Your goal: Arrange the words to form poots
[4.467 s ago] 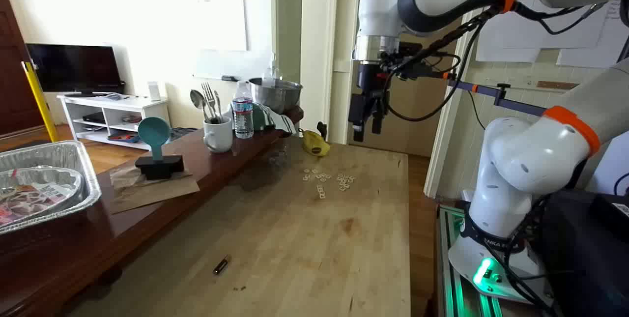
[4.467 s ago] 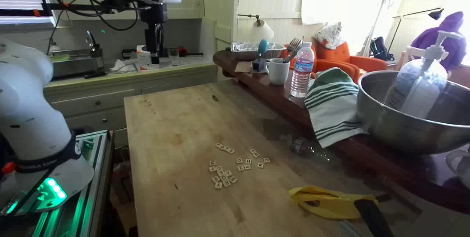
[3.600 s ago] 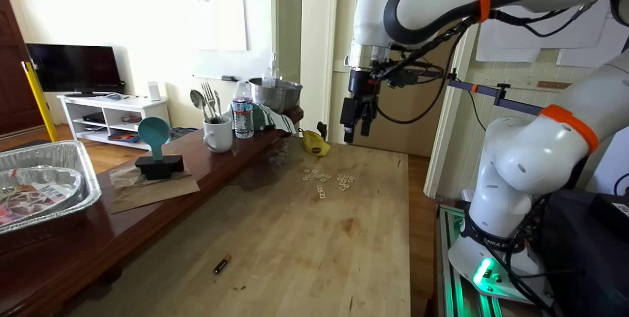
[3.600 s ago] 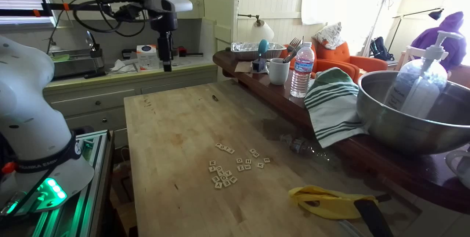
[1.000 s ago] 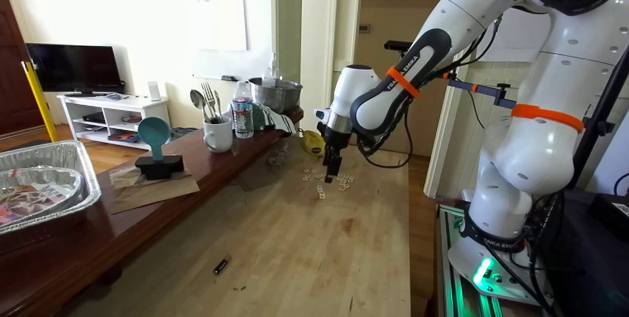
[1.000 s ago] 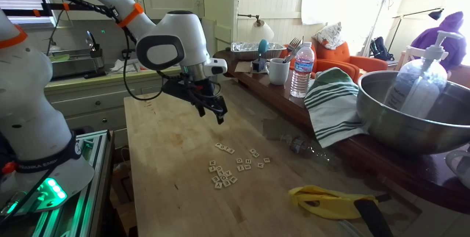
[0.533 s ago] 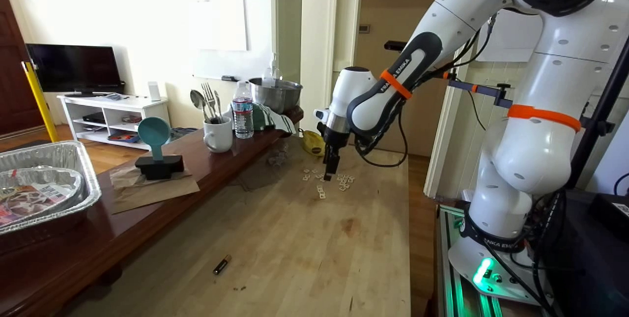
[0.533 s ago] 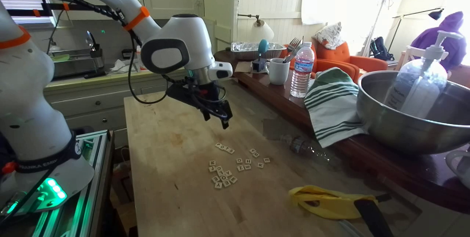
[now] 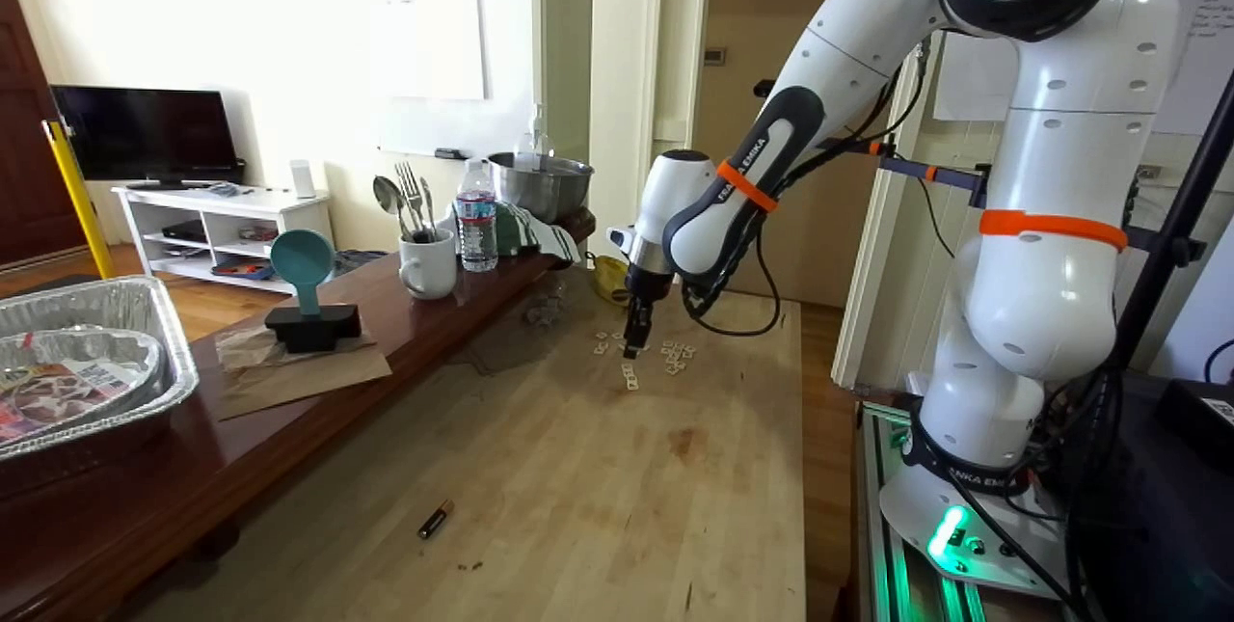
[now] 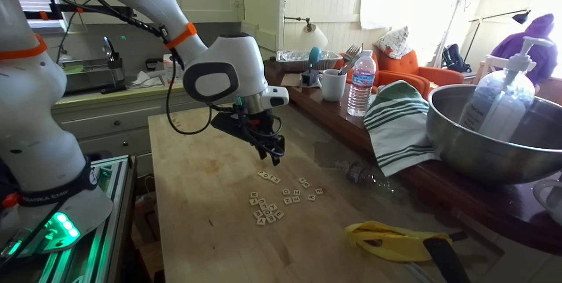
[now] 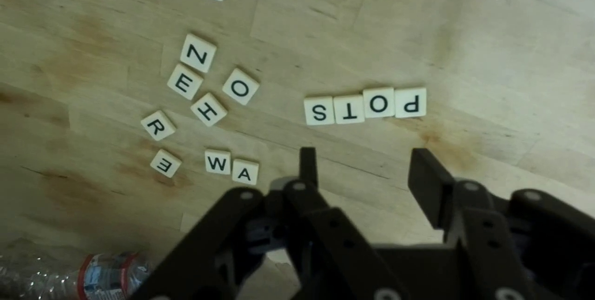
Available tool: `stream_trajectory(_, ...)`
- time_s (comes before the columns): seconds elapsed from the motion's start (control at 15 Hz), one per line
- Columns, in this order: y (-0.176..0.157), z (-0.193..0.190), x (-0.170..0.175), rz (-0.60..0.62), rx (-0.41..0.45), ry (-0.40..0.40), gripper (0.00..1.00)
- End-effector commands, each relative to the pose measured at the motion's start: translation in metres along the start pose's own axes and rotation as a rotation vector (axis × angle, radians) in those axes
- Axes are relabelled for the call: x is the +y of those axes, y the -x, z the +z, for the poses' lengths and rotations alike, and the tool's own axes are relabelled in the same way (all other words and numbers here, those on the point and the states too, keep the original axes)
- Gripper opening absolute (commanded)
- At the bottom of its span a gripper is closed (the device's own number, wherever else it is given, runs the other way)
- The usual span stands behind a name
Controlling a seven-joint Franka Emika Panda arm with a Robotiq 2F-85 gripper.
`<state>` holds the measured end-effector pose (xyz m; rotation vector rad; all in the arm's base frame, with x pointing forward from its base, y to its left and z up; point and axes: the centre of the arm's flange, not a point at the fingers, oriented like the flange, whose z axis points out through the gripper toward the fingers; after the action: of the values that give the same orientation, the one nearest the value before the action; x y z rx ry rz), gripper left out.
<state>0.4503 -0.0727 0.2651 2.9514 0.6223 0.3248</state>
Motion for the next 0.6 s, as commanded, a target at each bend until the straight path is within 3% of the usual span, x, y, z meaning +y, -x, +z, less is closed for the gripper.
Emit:
stream_trajectory(0.0,-0.005,0.026,0.012,-0.002,0.002,0.003,0.25)
stream_trajectory(0.2,-0.004,0.037,0.013,-0.003,-0.014,-0.013,0.03)
stream_trajectory(0.53,-0.003,0.048,0.013,-0.008,-0.032,-0.028,0.0)
